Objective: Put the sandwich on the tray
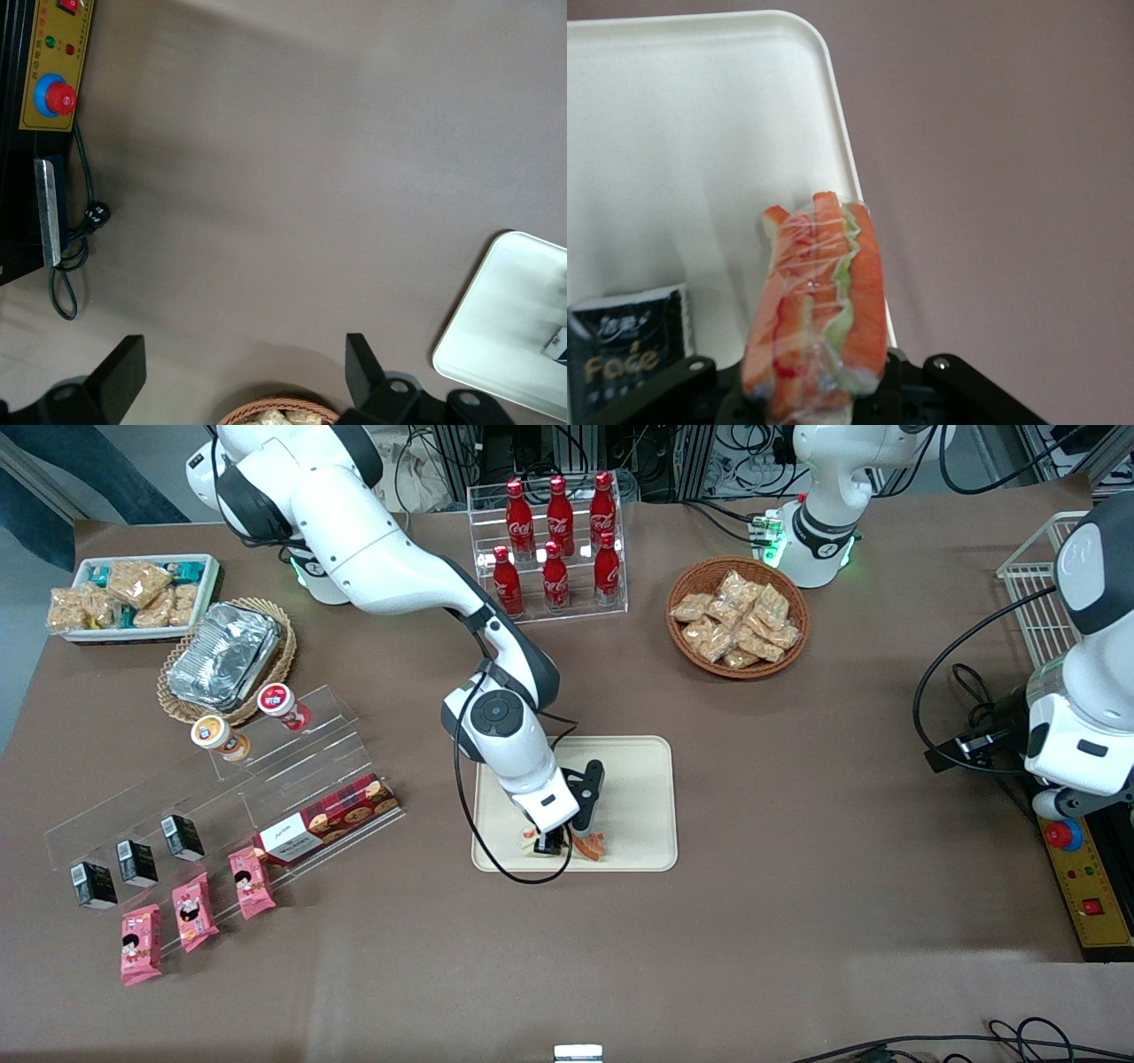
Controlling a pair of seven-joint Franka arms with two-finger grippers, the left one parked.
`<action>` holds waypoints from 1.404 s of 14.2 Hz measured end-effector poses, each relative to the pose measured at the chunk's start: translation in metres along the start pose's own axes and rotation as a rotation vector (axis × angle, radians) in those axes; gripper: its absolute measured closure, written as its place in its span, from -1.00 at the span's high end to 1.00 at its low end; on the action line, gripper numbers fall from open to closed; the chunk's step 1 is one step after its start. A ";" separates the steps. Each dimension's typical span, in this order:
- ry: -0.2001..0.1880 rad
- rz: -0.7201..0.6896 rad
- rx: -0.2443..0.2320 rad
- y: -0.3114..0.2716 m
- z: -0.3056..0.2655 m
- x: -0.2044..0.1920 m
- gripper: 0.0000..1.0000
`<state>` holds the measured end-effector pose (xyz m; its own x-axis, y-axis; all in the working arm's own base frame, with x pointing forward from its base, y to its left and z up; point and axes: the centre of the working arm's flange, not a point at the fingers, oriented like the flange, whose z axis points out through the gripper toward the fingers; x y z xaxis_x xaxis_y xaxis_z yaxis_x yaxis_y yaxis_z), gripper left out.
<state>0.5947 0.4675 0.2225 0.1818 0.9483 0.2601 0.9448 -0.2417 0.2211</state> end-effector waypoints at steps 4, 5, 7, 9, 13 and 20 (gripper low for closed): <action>0.019 -0.007 0.008 -0.009 0.013 0.001 -0.59; 0.022 -0.006 0.007 -0.008 0.012 0.002 -0.51; 0.030 -0.004 0.001 -0.004 0.008 0.004 -0.15; 0.045 -0.002 -0.011 0.001 -0.002 0.009 0.26; 0.078 0.029 -0.036 0.027 -0.043 0.014 0.98; -0.115 0.249 0.080 0.120 -0.222 -0.058 0.98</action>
<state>0.6367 0.3381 0.4429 0.4367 0.8797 0.1883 0.8846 -0.4579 0.0878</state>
